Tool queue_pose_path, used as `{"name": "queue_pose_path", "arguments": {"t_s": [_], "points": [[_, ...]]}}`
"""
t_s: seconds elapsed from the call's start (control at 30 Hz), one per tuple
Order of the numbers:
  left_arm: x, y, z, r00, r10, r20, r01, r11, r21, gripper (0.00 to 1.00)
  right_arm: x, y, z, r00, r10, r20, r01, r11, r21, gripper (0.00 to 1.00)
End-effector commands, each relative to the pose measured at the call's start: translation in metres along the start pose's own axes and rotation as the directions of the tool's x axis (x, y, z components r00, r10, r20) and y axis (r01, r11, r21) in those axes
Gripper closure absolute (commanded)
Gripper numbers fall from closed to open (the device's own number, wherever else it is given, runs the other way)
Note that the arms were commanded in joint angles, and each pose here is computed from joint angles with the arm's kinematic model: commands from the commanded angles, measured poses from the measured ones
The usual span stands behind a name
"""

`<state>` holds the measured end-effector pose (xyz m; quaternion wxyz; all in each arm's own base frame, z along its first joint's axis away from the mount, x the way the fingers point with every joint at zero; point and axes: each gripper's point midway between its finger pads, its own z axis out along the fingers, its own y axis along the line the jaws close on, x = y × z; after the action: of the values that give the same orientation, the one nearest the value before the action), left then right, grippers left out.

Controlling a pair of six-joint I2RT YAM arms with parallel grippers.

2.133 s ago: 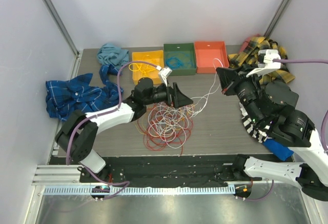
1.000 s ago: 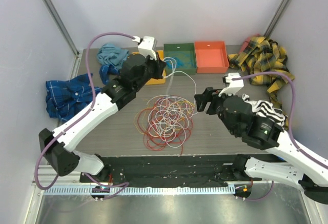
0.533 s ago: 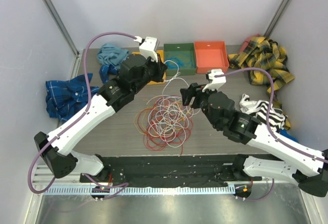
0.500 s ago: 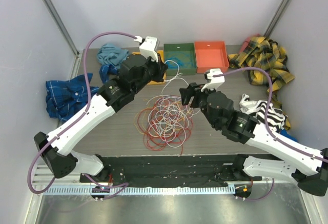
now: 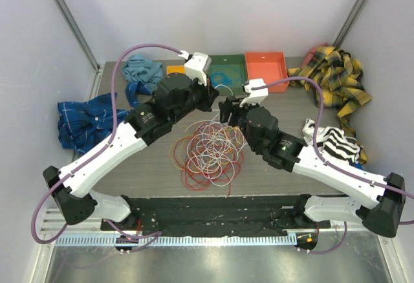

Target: Untangle the cables

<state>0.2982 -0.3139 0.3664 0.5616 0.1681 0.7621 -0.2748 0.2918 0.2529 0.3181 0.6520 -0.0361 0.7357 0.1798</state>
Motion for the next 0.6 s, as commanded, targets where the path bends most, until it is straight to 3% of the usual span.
{"name": "queue_pose_path", "arguments": {"t_s": [0.0,0.1,0.13,0.3,0.5,0.57], "points": [[-0.021,-0.011,-0.019,0.999,0.002,0.051,-0.004,0.999,0.044,1.00,-0.049,-0.005,0.011,0.988,0.079,0.136,-0.085,0.996,0.037,0.40],[-0.020,-0.012,-0.024,0.999,0.001,0.049,-0.004,0.999,0.051,1.00,-0.047,-0.021,0.023,0.988,0.077,0.134,-0.090,0.992,0.090,0.74],[-0.018,-0.011,-0.026,0.999,0.001,0.043,-0.003,0.999,0.050,1.00,-0.047,-0.026,0.024,0.987,0.088,0.133,-0.101,0.990,0.102,0.97],[-0.019,0.001,-0.041,0.998,0.003,0.067,-0.003,1.000,0.006,1.00,-0.065,-0.061,0.015,0.979,0.100,0.179,-0.136,0.971,0.198,0.99],[-0.022,0.025,-0.055,0.993,0.021,0.120,-0.009,0.995,-0.100,1.00,-0.089,-0.093,-0.003,0.979,0.023,0.203,-0.090,0.940,0.329,0.99],[-0.028,0.033,-0.064,0.988,0.028,0.151,-0.007,0.990,-0.139,1.00,-0.085,-0.104,-0.009,0.986,-0.021,0.168,-0.046,0.921,0.387,0.94]]}}
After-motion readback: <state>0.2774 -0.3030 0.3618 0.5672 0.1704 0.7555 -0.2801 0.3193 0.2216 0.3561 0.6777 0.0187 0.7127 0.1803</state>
